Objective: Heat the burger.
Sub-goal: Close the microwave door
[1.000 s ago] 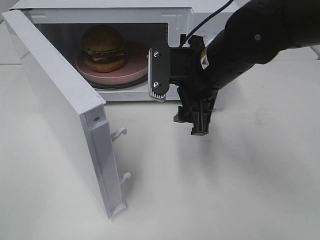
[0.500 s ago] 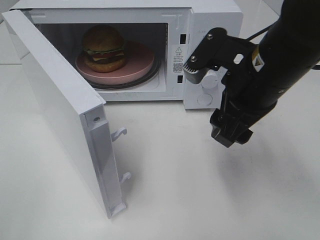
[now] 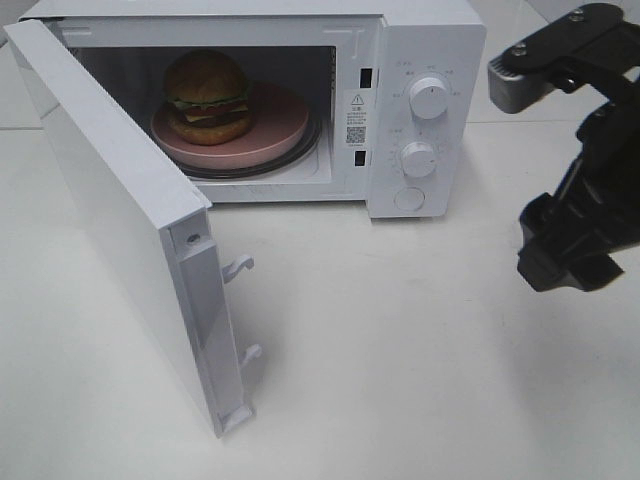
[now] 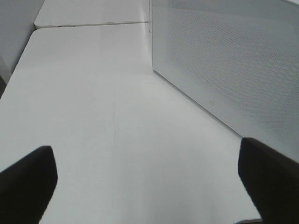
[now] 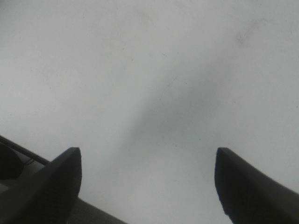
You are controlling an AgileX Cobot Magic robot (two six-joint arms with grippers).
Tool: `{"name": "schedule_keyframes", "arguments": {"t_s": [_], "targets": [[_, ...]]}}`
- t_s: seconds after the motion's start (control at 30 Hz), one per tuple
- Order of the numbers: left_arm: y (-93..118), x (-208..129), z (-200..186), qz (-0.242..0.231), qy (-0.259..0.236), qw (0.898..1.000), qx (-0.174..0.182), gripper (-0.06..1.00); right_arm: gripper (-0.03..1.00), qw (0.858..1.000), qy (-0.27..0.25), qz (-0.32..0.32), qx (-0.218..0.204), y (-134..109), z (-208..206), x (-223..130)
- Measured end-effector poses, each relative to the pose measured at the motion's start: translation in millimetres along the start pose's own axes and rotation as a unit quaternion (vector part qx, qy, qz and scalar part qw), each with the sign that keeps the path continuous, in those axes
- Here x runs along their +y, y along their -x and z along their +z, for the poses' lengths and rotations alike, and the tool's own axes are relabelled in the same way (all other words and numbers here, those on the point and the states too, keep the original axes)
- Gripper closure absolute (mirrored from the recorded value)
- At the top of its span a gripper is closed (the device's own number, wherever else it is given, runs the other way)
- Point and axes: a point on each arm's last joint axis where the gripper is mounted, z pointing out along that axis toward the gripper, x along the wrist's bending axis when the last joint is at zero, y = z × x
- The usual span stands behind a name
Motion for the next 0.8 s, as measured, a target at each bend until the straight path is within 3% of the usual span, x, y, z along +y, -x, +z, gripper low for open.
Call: {"name": "schedule_keyframes", "arguments": {"t_s": [0.4, 0.8], "targets": [[0, 0, 0, 0.000, 0.000, 1.000, 0.000, -0.03, 0.20, 0.999, 0.030, 0.026, 0.027, 3, -23, -53], [0, 0, 0, 0.000, 0.000, 1.000, 0.000, -0.03, 0.20, 0.997, 0.039, 0.063, 0.034, 7, -20, -92]]}}
